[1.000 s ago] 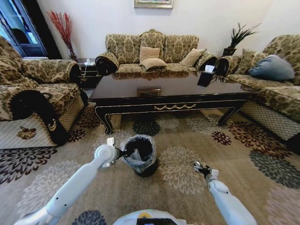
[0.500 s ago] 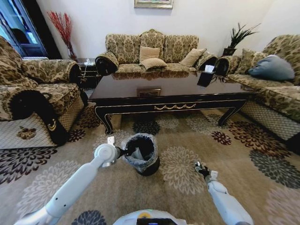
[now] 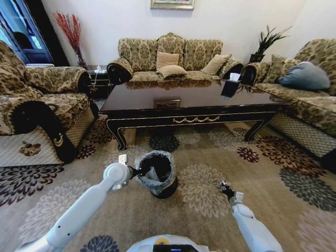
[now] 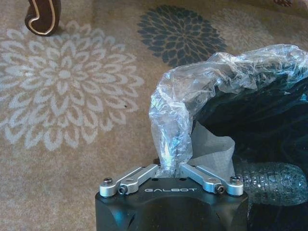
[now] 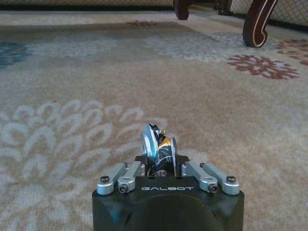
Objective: Move to the front of the table and pick up the trash from the floor, then place it into the trash bin.
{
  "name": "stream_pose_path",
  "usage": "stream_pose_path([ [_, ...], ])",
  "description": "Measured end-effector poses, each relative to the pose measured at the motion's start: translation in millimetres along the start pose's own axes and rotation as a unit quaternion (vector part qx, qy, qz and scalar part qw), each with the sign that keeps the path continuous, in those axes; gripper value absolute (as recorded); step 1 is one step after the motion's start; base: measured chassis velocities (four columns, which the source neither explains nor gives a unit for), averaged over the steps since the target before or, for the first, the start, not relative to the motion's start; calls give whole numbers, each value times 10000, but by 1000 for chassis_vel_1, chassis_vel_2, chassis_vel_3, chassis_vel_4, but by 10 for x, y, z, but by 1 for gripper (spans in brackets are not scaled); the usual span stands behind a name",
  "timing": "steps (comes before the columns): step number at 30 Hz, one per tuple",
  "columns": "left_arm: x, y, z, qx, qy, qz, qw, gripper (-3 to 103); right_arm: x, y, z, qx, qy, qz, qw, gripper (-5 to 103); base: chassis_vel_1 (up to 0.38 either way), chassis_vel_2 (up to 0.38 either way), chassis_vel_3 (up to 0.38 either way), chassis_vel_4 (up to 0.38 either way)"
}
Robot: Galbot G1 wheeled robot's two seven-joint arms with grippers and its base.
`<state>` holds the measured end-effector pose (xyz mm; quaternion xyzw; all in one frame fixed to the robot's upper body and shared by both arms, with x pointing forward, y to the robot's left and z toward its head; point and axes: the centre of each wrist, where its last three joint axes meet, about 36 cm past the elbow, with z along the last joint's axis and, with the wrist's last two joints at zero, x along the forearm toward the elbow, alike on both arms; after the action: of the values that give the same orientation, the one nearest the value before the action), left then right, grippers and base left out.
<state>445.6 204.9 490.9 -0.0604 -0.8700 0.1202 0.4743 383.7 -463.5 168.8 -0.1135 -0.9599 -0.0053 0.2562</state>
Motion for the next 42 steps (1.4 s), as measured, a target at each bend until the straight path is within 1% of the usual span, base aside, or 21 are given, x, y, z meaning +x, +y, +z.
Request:
stream_pose_path([
  [9,3,-76,107,-67,58,27,10000,0,124,-44,-108,10,-132,-43,9999,27,0,0,0,0],
  [13,-20,-128,118,-121,82,59,9999,0,383,4,-314,78,-442,-261,9986,27,0,0,0,0],
  [14,-20,-128,118,-121,82,59,9999,0,383,4,-314,78,-442,-261,9986,27,0,0,0,0],
  [17,-52,-227,119,-195,105,117,9997,0,646,99,-480,151,-765,-459,9959,27,0,0,0,0],
  [20,-65,-266,126,-237,116,128,9996,0,767,142,-535,137,-878,-524,9947,27,0,0,0,0],
  [21,-77,-298,137,-273,130,138,9994,0,874,175,-570,136,-961,-573,9936,27,0,0,0,0],
  [22,-102,-353,157,-332,157,157,9992,0,1098,271,-647,143,-1152,-699,9908,27,0,0,0,0],
  [23,-114,-380,166,-354,167,170,9991,0,1196,327,-689,143,-1254,-767,9890,27,0,0,0,0],
  [24,-114,-380,166,-354,167,170,9991,0,1196,327,-689,143,-1254,-767,9890,27,0,0,0,0],
  [25,-124,-408,177,-374,177,185,9990,0,1302,395,-730,133,-1367,-837,9870,27,0,0,0,0],
  [26,-142,-462,197,-417,207,208,9987,0,1511,537,-799,91,-1570,-981,9827,27,0,0,0,0],
  [27,-152,-496,208,-456,221,213,9985,0,1637,611,-834,62,-1667,-1056,9803,27,0,0,0,0],
  [28,-152,-496,208,-456,221,213,9985,0,1637,611,-834,62,-1667,-1056,9803,27,0,0,0,0],
  [32,-215,-650,260,-609,310,244,9974,0,2059,820,-985,2,-1963,-1289,9720,27,0,0,0,0],
  [33,-215,-650,260,-609,310,244,9974,0,2059,820,-985,2,-1963,-1289,9720,27,0,0,0,0],
  [35,-246,-721,290,-686,346,259,9967,0,2245,914,-1075,33,-2111,-1403,9673,27,0,0,0,0],
  [38,-287,-819,348,-818,410,294,9954,0,2560,1131,-1228,93,-2382,-1630,9574,27,0,0,0,0],
  [39,-287,-819,348,-818,410,294,9954,0,2560,1131,-1228,93,-2382,-1630,9574,27,0,0,0,0],
  [42,-303,-913,375,-871,436,358,9946,0,2846,1369,-1312,166,-2562,-1853,9486,27,0,0,0,0],
])
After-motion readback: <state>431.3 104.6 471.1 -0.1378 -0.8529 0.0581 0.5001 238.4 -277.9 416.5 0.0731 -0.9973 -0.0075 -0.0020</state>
